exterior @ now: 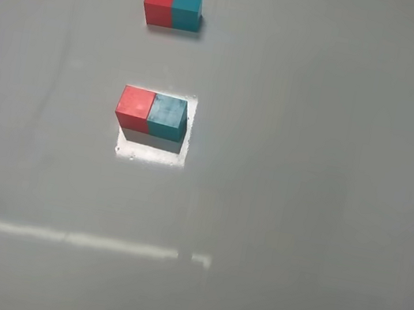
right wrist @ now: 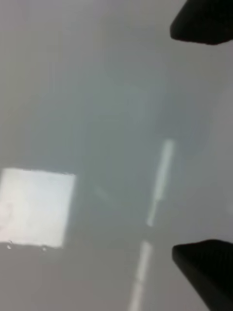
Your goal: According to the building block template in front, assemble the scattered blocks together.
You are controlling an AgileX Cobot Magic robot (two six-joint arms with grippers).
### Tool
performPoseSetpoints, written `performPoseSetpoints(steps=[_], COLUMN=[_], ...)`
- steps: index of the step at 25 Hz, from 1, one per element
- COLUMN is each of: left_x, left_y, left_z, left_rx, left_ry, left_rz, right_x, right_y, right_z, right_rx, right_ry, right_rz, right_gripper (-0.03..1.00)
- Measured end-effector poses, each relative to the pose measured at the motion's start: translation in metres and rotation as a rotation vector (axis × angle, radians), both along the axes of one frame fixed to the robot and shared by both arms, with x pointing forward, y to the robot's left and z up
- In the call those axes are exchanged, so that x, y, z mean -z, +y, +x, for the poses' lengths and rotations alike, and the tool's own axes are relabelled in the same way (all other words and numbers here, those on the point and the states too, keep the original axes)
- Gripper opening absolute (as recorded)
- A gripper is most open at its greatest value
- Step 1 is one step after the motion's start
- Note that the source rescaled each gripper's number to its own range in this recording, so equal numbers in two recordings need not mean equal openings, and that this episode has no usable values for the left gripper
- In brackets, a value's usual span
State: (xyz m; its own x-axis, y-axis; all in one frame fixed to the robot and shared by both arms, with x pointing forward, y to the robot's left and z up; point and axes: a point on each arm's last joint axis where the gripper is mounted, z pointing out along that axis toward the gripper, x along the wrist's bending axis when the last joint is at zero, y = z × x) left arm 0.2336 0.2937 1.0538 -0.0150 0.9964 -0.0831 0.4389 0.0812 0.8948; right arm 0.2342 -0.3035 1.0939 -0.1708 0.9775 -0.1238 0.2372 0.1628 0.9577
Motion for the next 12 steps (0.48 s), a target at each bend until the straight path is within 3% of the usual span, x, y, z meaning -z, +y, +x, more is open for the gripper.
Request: performPoseSetpoints(steps=[5, 12], left_x=[0.000, 0.000], left_y=[0.000, 0.000], left_z=[0.000, 0.000], left_rx=[0.003, 0.003], left_ry=[0.000, 0.000], left_rz=[0.005, 0.005], right_x=[0.029, 0.033], right_y=[0.003, 0.001], right_z=[-0.001, 0.001], right_rx=[-0.022, 0.006], right_ry=[0.111, 0.123], right_rz=[0.016, 0.035], right_gripper=[0.95, 0.95])
